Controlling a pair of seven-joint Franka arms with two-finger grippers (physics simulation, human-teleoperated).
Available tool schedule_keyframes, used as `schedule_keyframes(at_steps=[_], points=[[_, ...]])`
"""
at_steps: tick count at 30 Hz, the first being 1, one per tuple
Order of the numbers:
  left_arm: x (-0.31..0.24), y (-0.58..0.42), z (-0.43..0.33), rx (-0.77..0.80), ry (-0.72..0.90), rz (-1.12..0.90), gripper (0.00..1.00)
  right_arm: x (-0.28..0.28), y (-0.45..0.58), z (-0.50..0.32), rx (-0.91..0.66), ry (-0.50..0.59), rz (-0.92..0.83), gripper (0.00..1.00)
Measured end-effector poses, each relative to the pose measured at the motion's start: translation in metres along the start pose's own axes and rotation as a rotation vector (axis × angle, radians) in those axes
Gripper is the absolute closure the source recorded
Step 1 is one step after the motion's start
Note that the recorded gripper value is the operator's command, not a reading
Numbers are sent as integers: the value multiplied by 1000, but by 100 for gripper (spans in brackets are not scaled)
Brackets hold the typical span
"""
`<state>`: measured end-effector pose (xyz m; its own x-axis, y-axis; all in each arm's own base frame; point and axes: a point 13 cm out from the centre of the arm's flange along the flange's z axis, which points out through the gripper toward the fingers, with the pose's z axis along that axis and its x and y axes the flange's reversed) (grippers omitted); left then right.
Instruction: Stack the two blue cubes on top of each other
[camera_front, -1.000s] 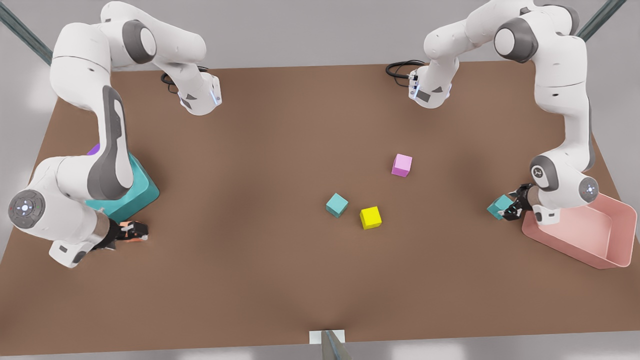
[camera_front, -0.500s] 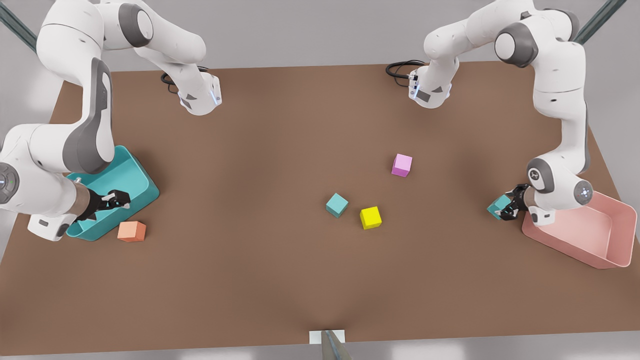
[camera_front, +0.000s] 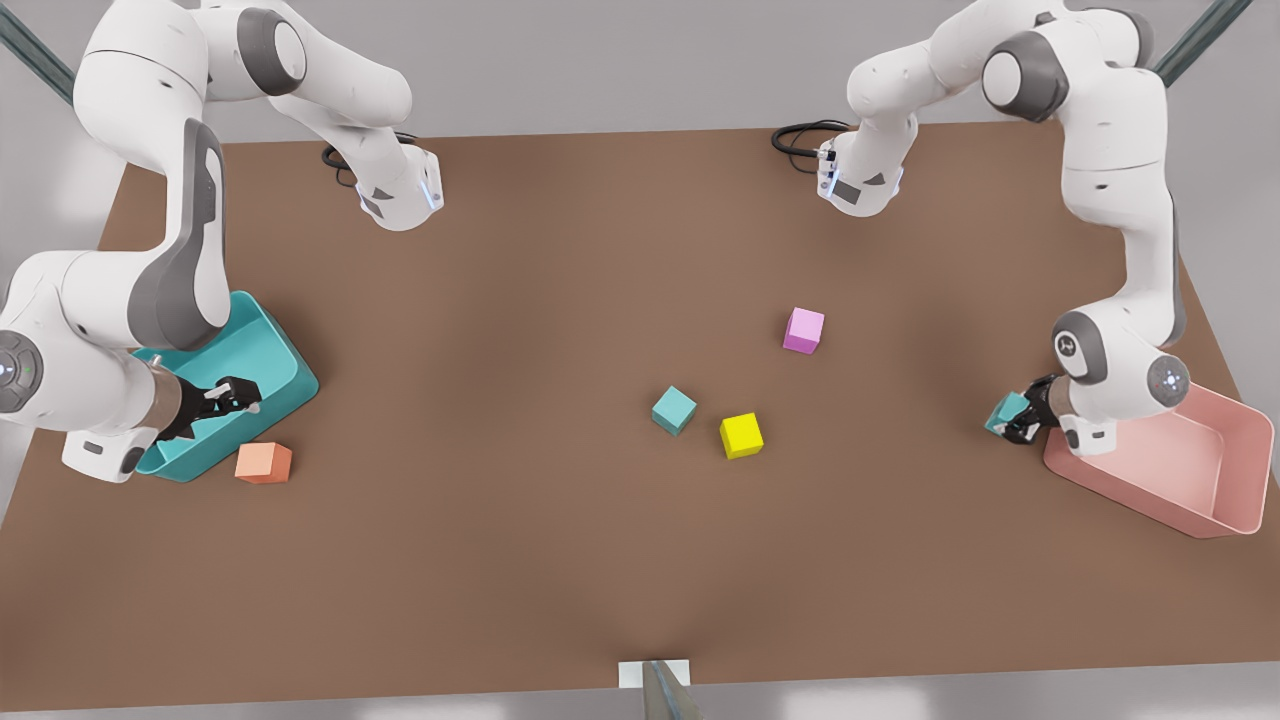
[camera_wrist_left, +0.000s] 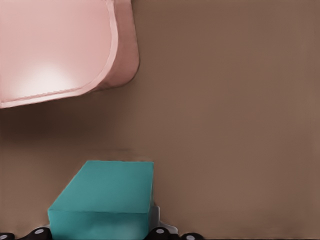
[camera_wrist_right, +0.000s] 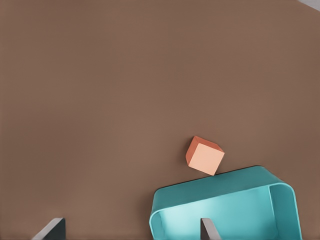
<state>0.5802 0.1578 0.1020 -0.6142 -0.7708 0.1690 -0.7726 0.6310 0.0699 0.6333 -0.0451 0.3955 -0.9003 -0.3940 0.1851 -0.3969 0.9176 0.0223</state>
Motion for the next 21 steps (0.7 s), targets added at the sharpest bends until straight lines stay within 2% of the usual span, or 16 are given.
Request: schedule_keyframes(at_steps=[2, 5, 6, 9, 11, 16, 21], points=[[25, -34, -30, 9, -30, 64, 52, 0, -1, 1, 0, 2, -3, 0], [108, -175, -112, 67, -124, 297, 52, 0, -1, 2, -1, 3, -9, 0], [148, -215, -119, 70, -131, 375, 52, 0, -1, 2, -1, 3, -10, 0], [272, -317, -96, 53, -124, 584, 51, 1, -3, 2, -1, 2, -12, 0], [333, -357, -72, 41, -119, 670, 52, 2, -4, 0, 0, 0, -13, 0], [412, -413, -26, 41, -118, 753, 51, 3, 22, -28, 21, -23, -21, 0], [428, -417, -15, 34, -111, 730, 51, 9, 36, -30, 14, 2, 11, 0]])
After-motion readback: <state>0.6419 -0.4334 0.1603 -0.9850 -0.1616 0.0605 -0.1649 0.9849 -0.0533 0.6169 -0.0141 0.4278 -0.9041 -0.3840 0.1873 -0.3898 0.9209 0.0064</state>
